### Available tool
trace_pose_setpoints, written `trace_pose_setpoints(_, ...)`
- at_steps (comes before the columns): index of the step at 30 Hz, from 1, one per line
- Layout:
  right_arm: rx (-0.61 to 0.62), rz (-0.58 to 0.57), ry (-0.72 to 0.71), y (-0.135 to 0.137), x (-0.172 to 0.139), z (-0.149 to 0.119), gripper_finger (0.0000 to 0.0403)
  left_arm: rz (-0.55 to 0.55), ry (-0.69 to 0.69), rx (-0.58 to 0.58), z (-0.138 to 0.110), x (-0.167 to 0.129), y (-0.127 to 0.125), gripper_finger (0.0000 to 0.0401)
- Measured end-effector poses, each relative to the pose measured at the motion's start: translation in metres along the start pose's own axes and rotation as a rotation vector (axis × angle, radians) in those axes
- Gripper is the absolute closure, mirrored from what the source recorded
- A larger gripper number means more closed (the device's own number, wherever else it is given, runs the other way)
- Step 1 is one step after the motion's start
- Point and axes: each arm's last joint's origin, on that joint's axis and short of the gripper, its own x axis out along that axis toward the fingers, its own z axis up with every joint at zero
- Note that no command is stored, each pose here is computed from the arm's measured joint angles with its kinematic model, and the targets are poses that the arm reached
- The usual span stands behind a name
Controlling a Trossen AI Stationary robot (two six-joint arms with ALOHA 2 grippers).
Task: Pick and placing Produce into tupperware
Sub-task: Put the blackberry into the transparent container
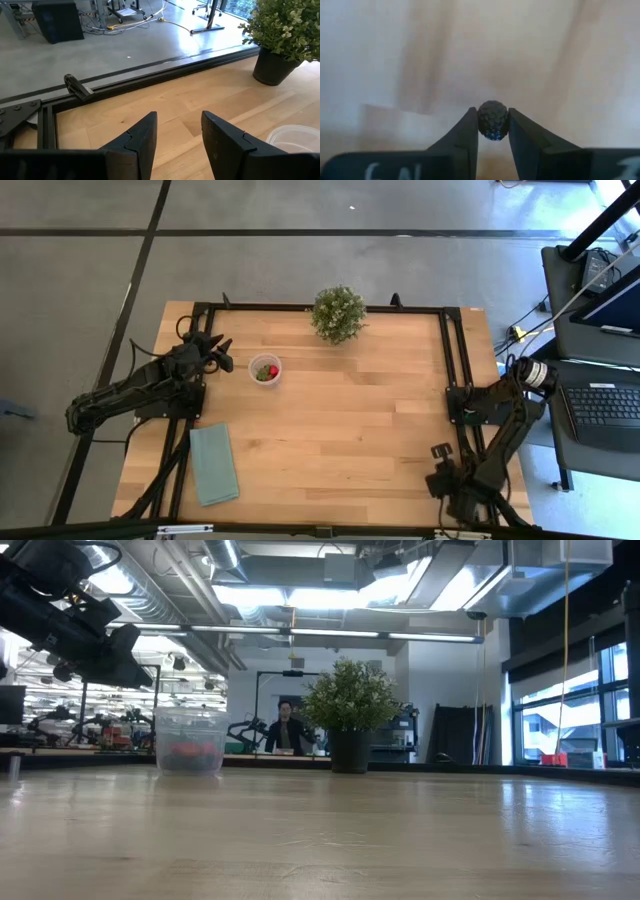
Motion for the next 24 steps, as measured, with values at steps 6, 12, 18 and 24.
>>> trace_pose_setpoints(6, 0.004, -0.118, 0.023, -0.035, -0.013, 0.033, 0.0315, 0.000, 0.000, 0.000, 0.000, 0.000, 0.000, 0.0256)
trace_pose_setpoints(12, 0.086, -0.206, -0.110, -0.084, -0.033, 0.075, 0.0315, 0.000, 0.000, 0.000, 0.000, 0.000, 0.000, 0.0256)
trace_pose_setpoints(18, 0.100, -0.260, -0.255, -0.141, -0.052, 0.120, 0.0314, 0.000, 0.000, 0.005, 0.000, 0.000, 0.000, 0.0256)
trace_pose_setpoints(24, 0.233, -0.285, -0.679, -0.209, -0.094, 0.177, 0.0314, 0.000, 0.000, 0.007, 0.000, 0.000, 0.000, 0.0256)
